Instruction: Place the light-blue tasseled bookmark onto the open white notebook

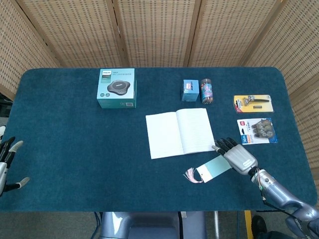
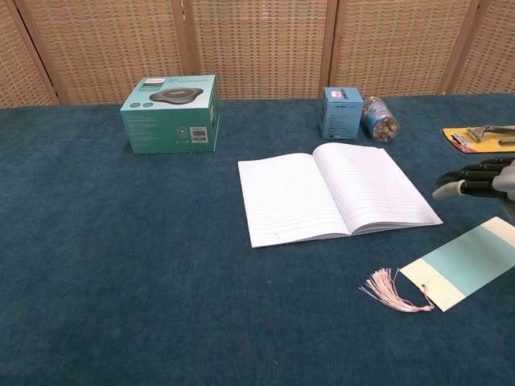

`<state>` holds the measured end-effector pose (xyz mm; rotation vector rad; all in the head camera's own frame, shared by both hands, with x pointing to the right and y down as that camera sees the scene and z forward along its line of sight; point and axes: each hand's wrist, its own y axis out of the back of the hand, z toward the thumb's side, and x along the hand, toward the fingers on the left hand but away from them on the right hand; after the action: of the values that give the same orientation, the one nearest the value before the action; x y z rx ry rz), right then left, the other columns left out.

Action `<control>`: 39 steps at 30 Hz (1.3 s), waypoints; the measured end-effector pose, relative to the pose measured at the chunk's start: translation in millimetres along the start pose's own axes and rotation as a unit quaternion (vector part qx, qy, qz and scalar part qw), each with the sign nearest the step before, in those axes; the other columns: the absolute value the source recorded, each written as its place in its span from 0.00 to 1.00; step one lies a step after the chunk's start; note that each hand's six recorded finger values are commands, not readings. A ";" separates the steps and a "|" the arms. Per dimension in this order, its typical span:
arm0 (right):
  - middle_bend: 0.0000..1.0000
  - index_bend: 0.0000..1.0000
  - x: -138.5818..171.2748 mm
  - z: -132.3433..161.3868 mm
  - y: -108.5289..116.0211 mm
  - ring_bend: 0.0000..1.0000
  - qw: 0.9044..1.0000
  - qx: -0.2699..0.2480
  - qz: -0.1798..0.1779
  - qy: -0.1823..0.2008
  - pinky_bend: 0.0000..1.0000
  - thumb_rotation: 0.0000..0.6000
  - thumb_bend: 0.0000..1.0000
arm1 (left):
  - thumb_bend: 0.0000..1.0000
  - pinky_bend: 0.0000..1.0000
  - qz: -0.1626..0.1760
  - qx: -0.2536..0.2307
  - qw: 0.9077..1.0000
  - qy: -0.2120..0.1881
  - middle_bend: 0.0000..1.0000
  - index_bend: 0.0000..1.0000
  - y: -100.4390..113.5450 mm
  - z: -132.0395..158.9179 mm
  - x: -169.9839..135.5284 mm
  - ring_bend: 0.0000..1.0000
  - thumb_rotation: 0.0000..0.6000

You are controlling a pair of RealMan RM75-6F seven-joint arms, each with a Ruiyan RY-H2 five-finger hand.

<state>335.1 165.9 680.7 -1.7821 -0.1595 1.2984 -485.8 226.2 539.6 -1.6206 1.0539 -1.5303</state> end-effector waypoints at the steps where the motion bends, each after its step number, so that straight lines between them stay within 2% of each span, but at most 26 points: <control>1: 0.04 0.08 -1.5 -0.9 -1.8 0.00 1.000 0.000 0.004 -0.004 0.10 1.00 1.00 | 0.00 0.00 0.000 0.000 1.000 0.000 0.00 0.00 0.0 0.1 0.0 0.00 1.00; 12: 0.06 0.09 -7.7 -1.5 -16.7 0.00 0.999 0.038 0.034 -0.014 0.11 1.00 1.00 | 0.00 0.00 -0.011 0.000 1.000 -0.006 0.00 0.00 -3.8 2.9 0.1 0.00 1.00; 24: 0.08 0.10 -8.0 -5.1 -29.5 0.00 0.997 0.052 0.061 -0.025 0.11 1.00 1.00 | 0.00 0.00 -0.014 0.000 1.000 -0.005 0.00 0.00 -4.8 3.1 1.4 0.00 1.00; 35: 0.09 0.11 3.6 -17.9 -49.6 0.00 0.994 0.047 0.093 -0.042 0.11 1.00 1.00 | 0.00 0.00 -0.013 -0.001 1.000 -0.004 0.00 0.00 -4.3 2.5 1.3 0.00 1.00; 39: 0.12 0.14 10.2 -22.5 -52.5 0.00 0.993 0.041 0.097 -0.047 0.12 1.00 1.00 | 0.00 0.00 -0.015 0.001 1.000 -0.003 0.00 0.00 -5.2 2.5 2.4 0.00 1.00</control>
<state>377.8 189.5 712.1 -1.7003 0.0155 1.5048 -482.8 226.3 545.1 -1.6463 1.0293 -1.5437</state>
